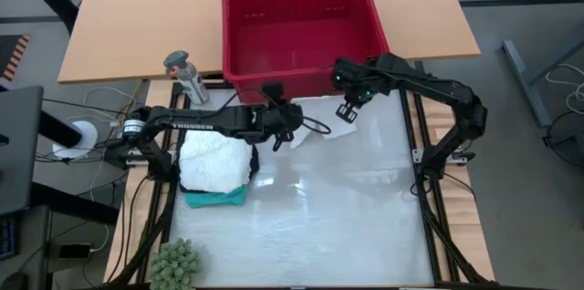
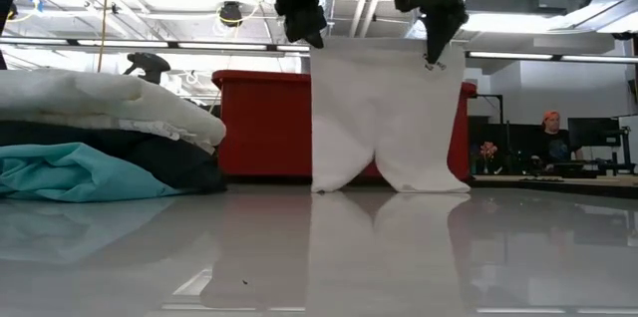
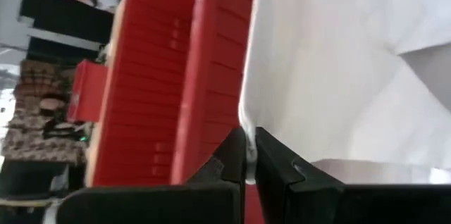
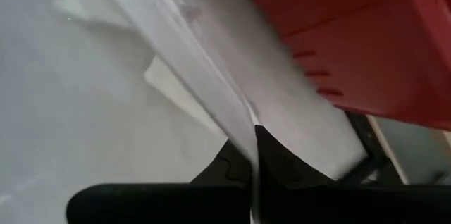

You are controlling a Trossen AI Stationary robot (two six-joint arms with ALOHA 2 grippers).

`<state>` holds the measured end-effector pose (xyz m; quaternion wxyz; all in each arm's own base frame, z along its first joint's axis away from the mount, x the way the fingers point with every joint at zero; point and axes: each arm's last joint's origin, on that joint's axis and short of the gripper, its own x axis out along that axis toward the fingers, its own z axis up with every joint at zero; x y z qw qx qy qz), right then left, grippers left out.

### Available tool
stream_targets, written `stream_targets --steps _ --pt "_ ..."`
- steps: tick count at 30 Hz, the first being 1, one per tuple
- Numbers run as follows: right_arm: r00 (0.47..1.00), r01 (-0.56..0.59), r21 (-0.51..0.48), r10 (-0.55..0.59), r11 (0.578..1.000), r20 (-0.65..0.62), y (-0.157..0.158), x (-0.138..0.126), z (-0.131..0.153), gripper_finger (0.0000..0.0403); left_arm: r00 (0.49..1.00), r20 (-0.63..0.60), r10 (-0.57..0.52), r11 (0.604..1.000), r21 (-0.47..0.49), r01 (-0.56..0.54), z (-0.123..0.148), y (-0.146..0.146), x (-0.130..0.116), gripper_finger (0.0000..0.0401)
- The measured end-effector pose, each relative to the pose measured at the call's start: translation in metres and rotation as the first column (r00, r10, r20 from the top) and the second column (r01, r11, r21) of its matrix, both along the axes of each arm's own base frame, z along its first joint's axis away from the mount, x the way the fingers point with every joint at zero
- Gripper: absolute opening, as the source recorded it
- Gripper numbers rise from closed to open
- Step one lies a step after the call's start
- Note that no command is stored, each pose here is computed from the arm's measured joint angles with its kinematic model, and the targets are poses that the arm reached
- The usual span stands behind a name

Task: Fold laundry
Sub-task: Fold the white shorts

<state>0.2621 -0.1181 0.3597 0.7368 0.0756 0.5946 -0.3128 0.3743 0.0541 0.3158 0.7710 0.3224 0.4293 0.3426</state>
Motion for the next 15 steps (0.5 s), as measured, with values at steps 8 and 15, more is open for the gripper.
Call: stream_targets --steps 8,15 --pt "1.0 -0.016 0.028 0.016 0.999 -0.016 0.051 0.007 0.0 0.0026 0.997 0.067 -0.039 0.988 -0.149 0.048 0.0 -0.047 -0.004 0.0002" --pt "0.995 -0.091 0.054 0.092 0.994 -0.025 0.119 0.017 -0.026 0.0026 0.993 0.062 -0.096 0.912 -0.394 0.113 -0.022 -0.111 -0.021 0.0002"
